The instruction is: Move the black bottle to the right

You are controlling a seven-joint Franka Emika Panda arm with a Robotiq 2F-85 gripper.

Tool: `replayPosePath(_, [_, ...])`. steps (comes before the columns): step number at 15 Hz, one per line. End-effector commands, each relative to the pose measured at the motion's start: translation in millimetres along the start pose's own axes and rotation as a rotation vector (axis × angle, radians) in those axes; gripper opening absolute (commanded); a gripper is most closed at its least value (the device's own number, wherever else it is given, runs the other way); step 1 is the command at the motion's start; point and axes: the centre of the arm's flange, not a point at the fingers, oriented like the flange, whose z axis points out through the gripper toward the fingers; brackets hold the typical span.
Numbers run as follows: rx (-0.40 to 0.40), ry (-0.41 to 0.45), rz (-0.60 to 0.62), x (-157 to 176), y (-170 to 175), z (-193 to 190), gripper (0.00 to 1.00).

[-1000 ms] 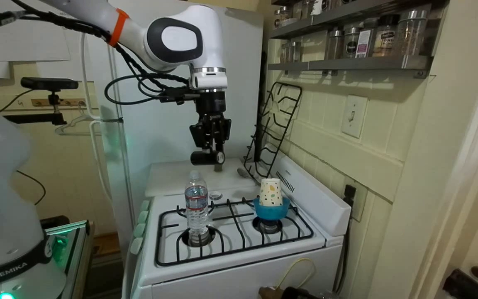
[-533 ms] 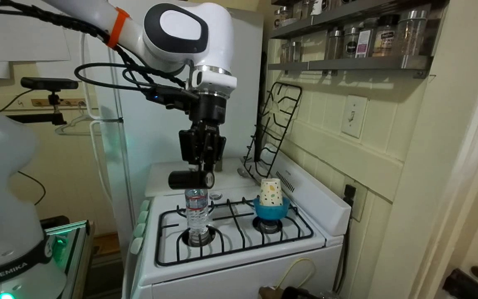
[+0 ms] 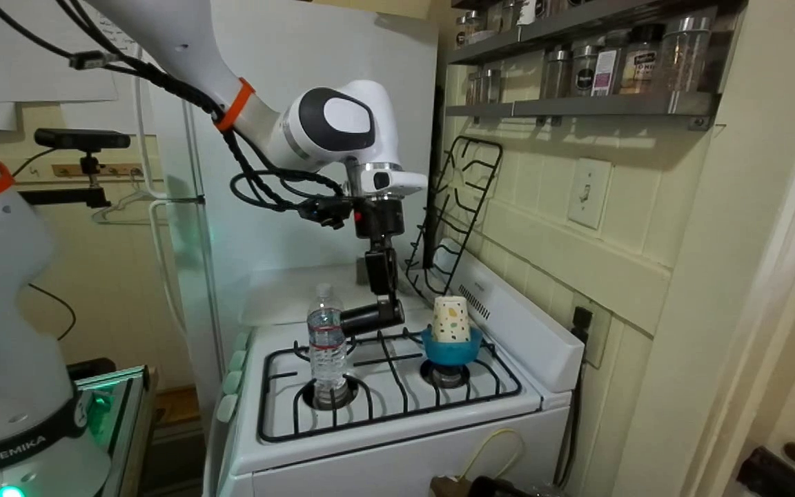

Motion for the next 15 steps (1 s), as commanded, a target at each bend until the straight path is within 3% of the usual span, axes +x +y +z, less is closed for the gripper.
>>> replayPosePath(1, [0.036,0.027,-0.039,0,-12,0,0.44])
replayPosePath(3, [0.067,0.048,-0.076,-1,-21,4,0.44])
replayPosePath(4, [0.098,0.055,-0.125,-5,-19,4,0.19])
replayPosePath(5, [0.137,0.050,-0.229,-5,-27,10,0.19])
replayPosePath(10, [0.331,0.189,-0.397,-16,-64,11,0.19])
replayPosePath(15, [0.545,0.212,-0.549,-34,-54,11,0.19])
